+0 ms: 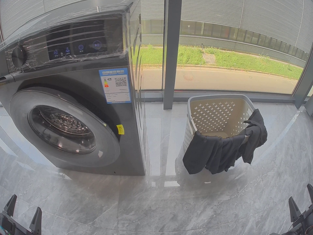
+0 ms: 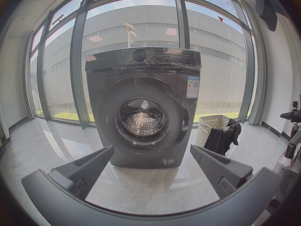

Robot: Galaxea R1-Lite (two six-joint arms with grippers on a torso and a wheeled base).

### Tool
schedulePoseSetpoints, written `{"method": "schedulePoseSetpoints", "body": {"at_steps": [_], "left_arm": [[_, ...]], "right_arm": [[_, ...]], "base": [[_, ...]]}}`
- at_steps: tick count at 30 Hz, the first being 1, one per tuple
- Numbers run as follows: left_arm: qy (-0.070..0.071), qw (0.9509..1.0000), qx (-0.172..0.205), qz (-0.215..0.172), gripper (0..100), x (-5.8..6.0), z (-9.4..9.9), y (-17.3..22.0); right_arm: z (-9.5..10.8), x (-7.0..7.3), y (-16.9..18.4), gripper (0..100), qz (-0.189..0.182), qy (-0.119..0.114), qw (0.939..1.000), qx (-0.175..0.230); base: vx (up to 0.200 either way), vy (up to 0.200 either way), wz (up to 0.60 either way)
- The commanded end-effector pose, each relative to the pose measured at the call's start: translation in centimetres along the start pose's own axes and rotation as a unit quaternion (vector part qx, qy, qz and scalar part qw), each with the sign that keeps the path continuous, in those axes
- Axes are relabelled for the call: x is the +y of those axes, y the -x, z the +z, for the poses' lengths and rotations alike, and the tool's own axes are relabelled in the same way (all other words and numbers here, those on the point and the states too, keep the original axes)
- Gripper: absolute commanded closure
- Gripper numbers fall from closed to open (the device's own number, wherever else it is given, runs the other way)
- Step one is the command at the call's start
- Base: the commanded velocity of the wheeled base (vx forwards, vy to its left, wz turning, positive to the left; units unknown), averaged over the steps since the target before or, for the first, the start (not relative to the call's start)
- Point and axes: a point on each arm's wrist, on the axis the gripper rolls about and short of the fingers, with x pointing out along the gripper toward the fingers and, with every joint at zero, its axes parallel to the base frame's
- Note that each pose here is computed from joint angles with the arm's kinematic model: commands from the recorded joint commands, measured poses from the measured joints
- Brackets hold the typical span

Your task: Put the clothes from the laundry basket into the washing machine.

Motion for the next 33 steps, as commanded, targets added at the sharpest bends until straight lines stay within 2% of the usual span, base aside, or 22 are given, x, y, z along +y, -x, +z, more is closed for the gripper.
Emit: {"method": "schedulePoseSetpoints", "body": {"at_steps": [1, 25, 33], "left_arm": [[0.000, 1.0000, -0.001, 0.000, 0, 0.00, -0.44, 0.02], [0.002, 1.0000, -0.001, 0.000, 0, 0.00, -0.44, 0.02], [0.001, 1.0000, 0.000, 0.000, 0, 0.00, -0.49, 0.01]], "right_arm": [[-0.52, 0.00, 0.00, 0, 0.001, 0.000, 1.0000, 0.000], [-0.52, 0.00, 0.00, 0, 0.001, 0.000, 1.0000, 0.000], [-0.52, 0.00, 0.00, 0, 0.001, 0.000, 1.0000, 0.000]], "base": [[0.000, -0.200, 0.00], [0.000, -0.200, 0.00], [0.000, 0.000, 0.00]]}}
